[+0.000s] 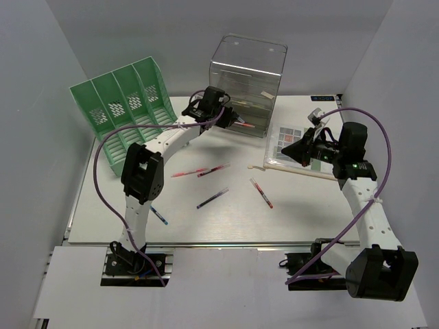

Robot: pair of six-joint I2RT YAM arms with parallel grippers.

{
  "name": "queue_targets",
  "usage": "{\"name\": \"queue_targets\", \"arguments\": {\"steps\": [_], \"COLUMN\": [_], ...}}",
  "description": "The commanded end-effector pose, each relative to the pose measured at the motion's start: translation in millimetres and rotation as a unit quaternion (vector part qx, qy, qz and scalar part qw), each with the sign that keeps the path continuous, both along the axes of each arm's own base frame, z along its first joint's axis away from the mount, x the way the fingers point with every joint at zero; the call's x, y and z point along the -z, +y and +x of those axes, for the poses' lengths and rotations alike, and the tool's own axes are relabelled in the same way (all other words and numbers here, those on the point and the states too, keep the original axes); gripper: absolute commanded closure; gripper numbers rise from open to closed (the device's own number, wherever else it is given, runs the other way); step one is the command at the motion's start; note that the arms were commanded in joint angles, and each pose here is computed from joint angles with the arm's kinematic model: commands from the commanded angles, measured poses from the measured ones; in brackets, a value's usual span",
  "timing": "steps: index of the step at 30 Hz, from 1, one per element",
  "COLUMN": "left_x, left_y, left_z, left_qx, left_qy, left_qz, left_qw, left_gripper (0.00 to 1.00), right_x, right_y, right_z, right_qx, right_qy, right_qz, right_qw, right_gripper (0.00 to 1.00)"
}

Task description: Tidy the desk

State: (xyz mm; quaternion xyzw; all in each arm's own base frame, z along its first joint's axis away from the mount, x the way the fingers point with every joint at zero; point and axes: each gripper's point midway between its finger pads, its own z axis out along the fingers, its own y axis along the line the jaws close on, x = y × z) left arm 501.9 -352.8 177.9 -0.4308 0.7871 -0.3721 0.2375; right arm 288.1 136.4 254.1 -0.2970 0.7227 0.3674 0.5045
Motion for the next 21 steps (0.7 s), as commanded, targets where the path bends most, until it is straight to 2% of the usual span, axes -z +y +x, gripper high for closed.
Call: {"name": "queue_targets", "arguments": {"steps": [1,3,4,6,7,11,12,17,21], "left_x": [-15.9,-16.5,-12.1,-12.2,-9.3,-6.8,-5.7,-23.9,-51.6], "left_y": [-2.2,-5.8,-8.2,-10.6,-12.0,-15.6,-16.9,-25.2,-29.6], "left_z": [10.9,15.2,17.5,20.9,22.6,25.4,25.5,21.7,11.0], "left_qx": [-0.016,-0.016,-0.015,-0.016,-0.016,-0.014,-0.012,0.012,0.043], "left_qy": [-0.013,-0.018,-0.017,-0.019,-0.019,-0.022,-0.023,-0.047,-0.078], "left_qz": [-0.026,-0.034,-0.037,-0.041,-0.043,-0.051,-0.054,-0.084,-0.106], "left_qw": [0.999,0.999,0.999,0.999,0.999,0.998,0.998,0.995,0.990], "left_gripper": [1.00,0.95,0.89,0.82,0.75,0.64,0.58,0.50,0.49], "right_x": [-12.5,-11.3,-11.3,-11.3,-11.2,-11.4,-10.2,-8.1,-5.4], "right_y": [0.3,-0.1,-0.1,-0.9,-1.1,-3.0,-3.4,-3.7,-1.7], "right_z": [-1.0,-1.0,-1.1,-0.7,-0.5,0.1,0.2,-0.9,-3.1], "right_qx": [-0.005,-0.004,-0.004,-0.003,-0.002,0.001,0.002,0.000,-0.016], "right_qy": [-0.028,-0.026,-0.025,-0.025,-0.025,-0.025,-0.022,-0.020,-0.024], "right_qz": [0.006,0.006,0.006,0.006,0.006,0.007,0.007,0.009,0.007], "right_qw": [1.000,1.000,1.000,1.000,1.000,1.000,1.000,1.000,1.000], "right_gripper": [1.00,1.00,1.00,1.00,1.00,1.00,1.00,1.00,1.00]}}
